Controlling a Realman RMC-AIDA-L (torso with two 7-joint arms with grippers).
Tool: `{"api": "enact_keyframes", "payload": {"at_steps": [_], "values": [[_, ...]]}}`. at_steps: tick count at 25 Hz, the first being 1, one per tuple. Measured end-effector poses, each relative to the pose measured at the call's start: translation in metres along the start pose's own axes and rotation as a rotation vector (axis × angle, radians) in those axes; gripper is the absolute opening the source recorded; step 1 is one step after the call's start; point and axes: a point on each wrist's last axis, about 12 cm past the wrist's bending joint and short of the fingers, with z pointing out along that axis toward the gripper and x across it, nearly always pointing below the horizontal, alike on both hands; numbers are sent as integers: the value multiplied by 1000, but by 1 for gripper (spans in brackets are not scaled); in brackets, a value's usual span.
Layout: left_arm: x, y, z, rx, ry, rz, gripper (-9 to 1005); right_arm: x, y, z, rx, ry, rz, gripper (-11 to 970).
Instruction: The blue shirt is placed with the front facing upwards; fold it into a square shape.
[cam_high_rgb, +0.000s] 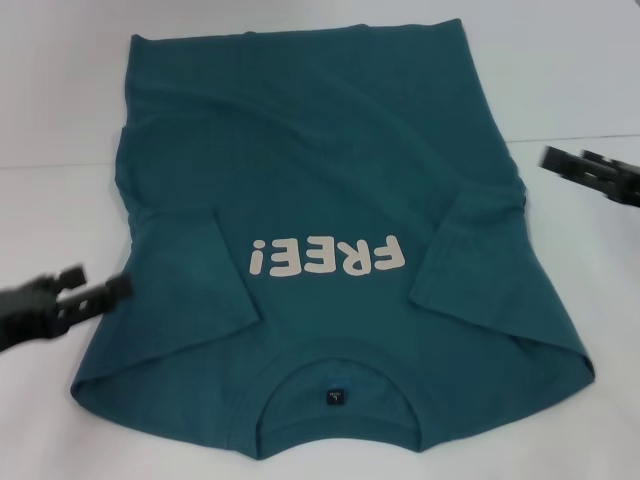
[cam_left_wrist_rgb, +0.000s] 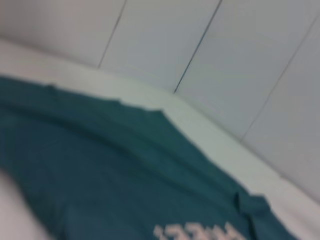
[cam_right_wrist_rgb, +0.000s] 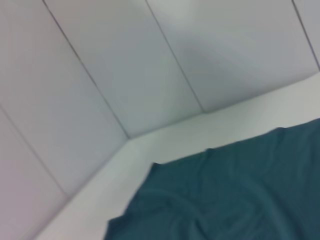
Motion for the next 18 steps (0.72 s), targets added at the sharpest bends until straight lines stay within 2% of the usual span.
{"api": "enact_keyframes", "payload": {"at_steps": [4,7,18], "values": [[15,3,-12,-40,70,-67,904,10,-2,-35,-45,-82,8,895],[23,3,-14,-51,126,-89,904,13,-5,-47,-36,-112,22,923],[39,11,-14,-100,171,14,889,27,-11,-44,-44,-90,78,942]]}}
